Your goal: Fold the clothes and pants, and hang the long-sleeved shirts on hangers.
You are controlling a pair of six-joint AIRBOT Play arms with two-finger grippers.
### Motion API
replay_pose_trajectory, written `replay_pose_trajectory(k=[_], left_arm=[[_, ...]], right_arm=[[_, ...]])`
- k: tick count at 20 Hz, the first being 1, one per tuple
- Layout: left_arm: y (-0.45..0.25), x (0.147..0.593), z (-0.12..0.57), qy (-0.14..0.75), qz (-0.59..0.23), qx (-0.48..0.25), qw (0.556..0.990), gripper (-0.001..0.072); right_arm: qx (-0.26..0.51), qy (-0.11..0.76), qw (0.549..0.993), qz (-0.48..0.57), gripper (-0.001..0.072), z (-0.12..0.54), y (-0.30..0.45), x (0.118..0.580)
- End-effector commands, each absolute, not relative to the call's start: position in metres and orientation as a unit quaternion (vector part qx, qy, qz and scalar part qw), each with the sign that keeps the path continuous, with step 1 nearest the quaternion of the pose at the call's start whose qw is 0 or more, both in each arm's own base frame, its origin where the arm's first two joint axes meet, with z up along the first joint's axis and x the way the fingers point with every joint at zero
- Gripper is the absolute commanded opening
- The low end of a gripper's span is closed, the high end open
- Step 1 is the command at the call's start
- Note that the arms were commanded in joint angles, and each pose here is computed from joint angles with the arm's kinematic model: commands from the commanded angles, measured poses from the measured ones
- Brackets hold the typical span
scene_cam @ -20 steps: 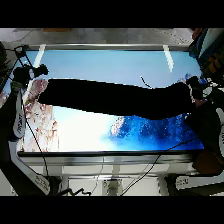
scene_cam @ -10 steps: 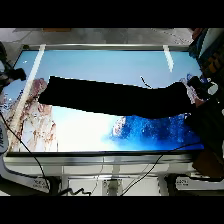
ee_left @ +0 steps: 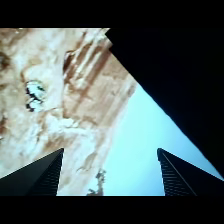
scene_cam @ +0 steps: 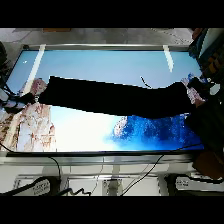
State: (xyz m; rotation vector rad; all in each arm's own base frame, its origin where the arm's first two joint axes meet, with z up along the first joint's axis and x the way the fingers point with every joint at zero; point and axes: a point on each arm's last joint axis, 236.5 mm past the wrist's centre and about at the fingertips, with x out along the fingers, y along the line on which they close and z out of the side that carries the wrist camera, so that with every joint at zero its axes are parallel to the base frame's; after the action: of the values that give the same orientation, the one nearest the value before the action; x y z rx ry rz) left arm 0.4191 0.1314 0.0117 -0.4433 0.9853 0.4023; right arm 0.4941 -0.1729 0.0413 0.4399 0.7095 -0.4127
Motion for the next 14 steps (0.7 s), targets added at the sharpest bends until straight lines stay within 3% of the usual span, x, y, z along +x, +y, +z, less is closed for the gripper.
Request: replay_pose_trajectory(k=[1, 9, 14], left_arm=[[0.107, 0.445, -0.016, 0.416, 0.181, -0.344, 0.822, 0.0639], [0.116, 0.484, -0.091, 0.381, 0.211, -0.431, 0.790, 0.0639], [0.127, 0.508, -0.103, 0.349, 0.215, -0.405, 0.818, 0.0635]], right_arm=[[0.177, 0.353, 0.900, -0.186, 0.0694, 0.041, -0.173, 0.493], [0.177, 0.345, 0.903, -0.186, 0.0695, 0.043, -0.174, 0.495], [0.180, 0.347, 0.902, -0.185, 0.0694, 0.043, -0.172, 0.495]])
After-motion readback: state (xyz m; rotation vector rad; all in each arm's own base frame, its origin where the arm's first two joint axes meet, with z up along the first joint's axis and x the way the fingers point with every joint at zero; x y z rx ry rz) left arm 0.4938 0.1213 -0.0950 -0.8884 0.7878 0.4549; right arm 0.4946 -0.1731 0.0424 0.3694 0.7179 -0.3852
